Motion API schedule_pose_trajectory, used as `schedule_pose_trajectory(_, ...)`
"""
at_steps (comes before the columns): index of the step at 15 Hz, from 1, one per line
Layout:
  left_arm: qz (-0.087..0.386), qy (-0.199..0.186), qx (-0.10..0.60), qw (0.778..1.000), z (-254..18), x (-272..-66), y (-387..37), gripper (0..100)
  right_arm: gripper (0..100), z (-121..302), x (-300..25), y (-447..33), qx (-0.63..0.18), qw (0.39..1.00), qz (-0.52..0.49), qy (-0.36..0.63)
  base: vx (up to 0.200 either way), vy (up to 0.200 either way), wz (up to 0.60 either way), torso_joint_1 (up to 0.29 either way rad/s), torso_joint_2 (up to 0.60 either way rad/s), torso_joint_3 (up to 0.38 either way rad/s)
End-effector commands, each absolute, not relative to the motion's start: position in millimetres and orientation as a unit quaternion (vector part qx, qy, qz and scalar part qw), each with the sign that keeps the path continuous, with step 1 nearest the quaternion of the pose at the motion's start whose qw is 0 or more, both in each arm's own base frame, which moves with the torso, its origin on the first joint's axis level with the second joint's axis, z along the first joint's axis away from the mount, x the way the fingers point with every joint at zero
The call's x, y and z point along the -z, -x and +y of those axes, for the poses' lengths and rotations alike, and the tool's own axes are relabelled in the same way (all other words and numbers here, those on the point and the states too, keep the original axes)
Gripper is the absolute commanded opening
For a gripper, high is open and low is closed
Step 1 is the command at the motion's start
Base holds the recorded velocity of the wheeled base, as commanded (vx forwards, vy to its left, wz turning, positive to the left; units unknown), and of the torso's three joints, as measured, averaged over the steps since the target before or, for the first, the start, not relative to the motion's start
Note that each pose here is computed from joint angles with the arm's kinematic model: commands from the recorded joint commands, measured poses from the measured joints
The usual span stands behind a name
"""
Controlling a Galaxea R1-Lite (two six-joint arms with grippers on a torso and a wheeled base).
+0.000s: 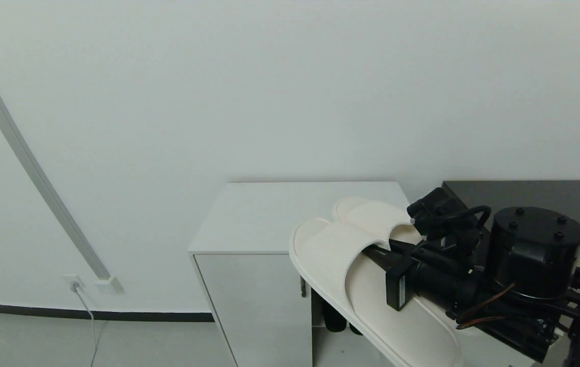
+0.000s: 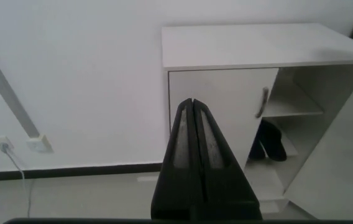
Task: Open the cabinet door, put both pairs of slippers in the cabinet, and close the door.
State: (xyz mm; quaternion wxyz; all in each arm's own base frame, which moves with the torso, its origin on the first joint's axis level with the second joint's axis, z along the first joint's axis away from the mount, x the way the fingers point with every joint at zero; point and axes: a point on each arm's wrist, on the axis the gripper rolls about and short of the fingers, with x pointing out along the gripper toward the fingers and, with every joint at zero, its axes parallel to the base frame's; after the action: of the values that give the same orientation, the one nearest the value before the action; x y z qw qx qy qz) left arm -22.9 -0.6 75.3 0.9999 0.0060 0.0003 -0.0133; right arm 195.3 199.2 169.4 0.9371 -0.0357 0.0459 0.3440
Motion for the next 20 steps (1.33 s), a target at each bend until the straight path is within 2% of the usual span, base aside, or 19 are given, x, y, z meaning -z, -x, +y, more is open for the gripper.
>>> schedule_pose_trajectory(1, 0.001, -0.006, 0.012, 1.000, -0.6, -75.3, 22.8, 0, 0, 198.3, -163.8, -194.3, -0.343, 0.936, 0.058, 0.043, 0.000, 0.000, 0.00, 0.000, 0.00, 0.000)
schedule_pose_trajectory(13, 0.001, -0.006, 0.013, 1.000, -0.7, -75.3, 22.8, 0, 0, 196.8, -160.2, -192.2, -0.345, 0.935, 0.064, 0.048, 0.000, 0.000, 0.00, 0.000, 0.00, 0.000)
schedule_pose_trajectory(19, 0.001, -0.006, 0.013, 1.000, -0.6, -75.3, 22.8, 0, 0, 196.5, -159.5, -191.9, -0.345, 0.935, 0.065, 0.049, -0.200, 0.000, 0.00, 0.005, 0.01, 0.005)
schedule_pose_trajectory(20, 0.001, -0.006, 0.014, 1.000, -0.6, -75.3, 22.8, 0, 0, 196.6, -159.9, -191.5, -0.346, 0.935, 0.064, 0.049, 0.000, 0.000, 0.00, 0.000, 0.00, 0.000)
